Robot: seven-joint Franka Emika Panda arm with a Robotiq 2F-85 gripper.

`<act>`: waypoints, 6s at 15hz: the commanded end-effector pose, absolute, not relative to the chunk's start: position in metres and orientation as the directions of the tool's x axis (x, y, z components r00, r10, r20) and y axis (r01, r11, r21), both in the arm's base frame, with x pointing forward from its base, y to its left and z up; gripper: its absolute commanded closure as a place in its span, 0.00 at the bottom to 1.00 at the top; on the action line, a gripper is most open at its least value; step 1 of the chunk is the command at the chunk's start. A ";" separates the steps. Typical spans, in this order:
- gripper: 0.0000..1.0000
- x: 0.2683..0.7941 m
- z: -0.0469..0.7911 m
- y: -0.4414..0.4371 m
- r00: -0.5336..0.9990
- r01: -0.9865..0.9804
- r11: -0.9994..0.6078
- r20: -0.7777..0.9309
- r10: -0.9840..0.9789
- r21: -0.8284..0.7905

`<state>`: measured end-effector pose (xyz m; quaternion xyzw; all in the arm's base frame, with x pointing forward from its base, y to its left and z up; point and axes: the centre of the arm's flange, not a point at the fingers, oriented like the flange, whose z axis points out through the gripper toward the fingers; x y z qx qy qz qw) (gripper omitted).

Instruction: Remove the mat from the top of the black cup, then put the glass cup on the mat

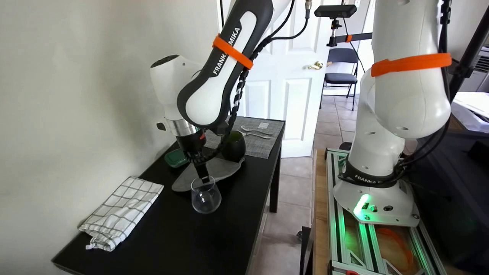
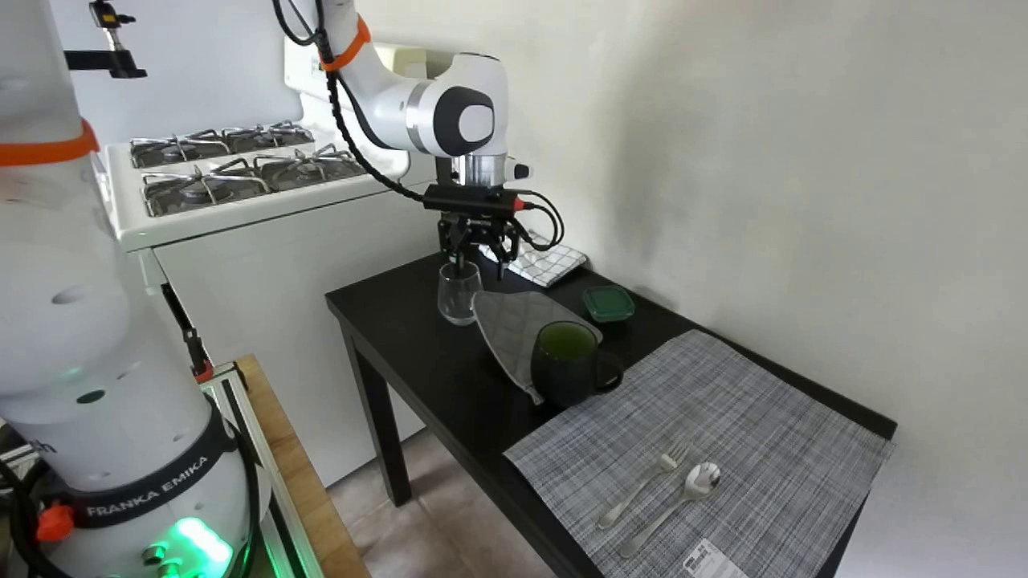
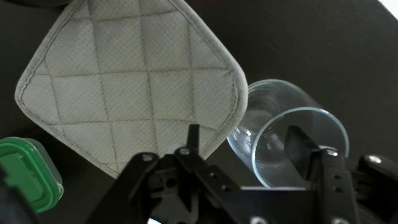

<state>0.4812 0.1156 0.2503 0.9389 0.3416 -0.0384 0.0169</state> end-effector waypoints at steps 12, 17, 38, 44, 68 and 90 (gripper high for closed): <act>0.99 0.477 0.239 0.097 0.819 0.568 -0.818 -0.027 0.572 -0.090; 0.99 0.482 0.260 0.103 0.840 0.539 -0.832 0.012 0.542 -0.131; 0.99 0.500 0.293 0.025 0.965 0.261 -0.942 -0.090 0.247 0.212; 0.99 0.510 0.276 0.020 0.986 0.169 -0.956 -0.034 0.165 0.238; 0.99 0.512 0.233 0.081 0.956 0.294 -0.943 -0.072 0.286 0.154; 0.00 0.504 0.410 0.103 0.995 0.092 -0.994 0.034 0.095 0.062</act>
